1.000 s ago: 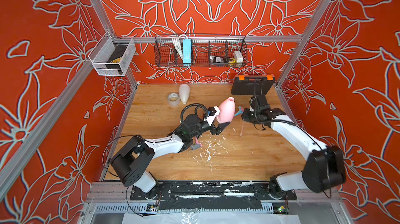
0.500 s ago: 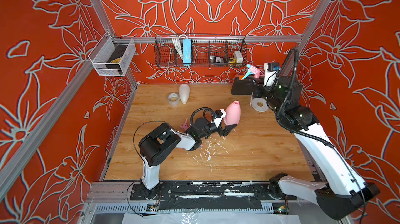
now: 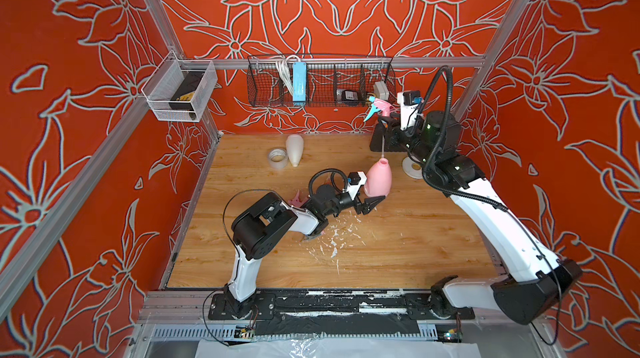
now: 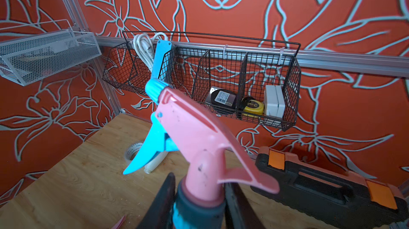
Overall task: Attach spray nozzles to spray bottles
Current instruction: Insert the spray nozzle into the spray bottle.
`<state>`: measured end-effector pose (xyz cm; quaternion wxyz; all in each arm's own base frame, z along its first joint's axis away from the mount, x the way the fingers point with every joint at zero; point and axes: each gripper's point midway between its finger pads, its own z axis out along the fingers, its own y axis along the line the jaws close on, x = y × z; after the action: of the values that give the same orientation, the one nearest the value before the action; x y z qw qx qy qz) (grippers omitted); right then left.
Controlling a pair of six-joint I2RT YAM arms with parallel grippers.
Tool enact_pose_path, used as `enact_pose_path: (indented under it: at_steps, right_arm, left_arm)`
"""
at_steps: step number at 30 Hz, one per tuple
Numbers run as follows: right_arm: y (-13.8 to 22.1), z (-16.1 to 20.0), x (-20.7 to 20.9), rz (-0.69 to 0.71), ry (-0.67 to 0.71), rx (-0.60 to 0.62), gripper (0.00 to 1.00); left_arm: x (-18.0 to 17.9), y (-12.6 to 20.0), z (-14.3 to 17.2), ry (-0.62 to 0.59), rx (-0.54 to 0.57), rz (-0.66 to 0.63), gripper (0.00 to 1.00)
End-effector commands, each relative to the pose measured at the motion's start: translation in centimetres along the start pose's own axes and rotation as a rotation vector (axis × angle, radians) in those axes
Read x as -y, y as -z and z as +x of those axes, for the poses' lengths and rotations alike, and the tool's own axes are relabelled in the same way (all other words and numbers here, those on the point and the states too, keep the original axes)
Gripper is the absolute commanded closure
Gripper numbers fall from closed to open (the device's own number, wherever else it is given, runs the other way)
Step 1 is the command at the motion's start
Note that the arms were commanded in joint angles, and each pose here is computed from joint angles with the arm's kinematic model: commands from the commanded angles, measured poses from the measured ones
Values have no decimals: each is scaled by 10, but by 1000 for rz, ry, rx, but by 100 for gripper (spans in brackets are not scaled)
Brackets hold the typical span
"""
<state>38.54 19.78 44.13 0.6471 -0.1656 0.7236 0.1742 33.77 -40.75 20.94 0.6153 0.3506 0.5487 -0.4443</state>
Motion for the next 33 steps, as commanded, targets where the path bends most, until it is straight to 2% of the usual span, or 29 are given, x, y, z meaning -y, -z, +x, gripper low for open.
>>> enact_pose_path:
  at_steps: [1, 10, 25, 33]
  right_arm:
    - [12, -40, -10, -41, 13, 115, 68]
    - [17, -46, -12, -48, 31, 126, 68]
    - [6, -19, -17, -86, 40, 92, 68]
    - [10, 2, -18, -95, 45, 69, 68]
  left_arm:
    - [-4, -2, -10, -7, 41, 21, 45]
    - [-10, -4, -9, 10, 41, 25, 45]
    - [-10, -7, -20, 9, 43, 41, 45]
    - [-26, -3, -36, 47, 65, 38, 46]
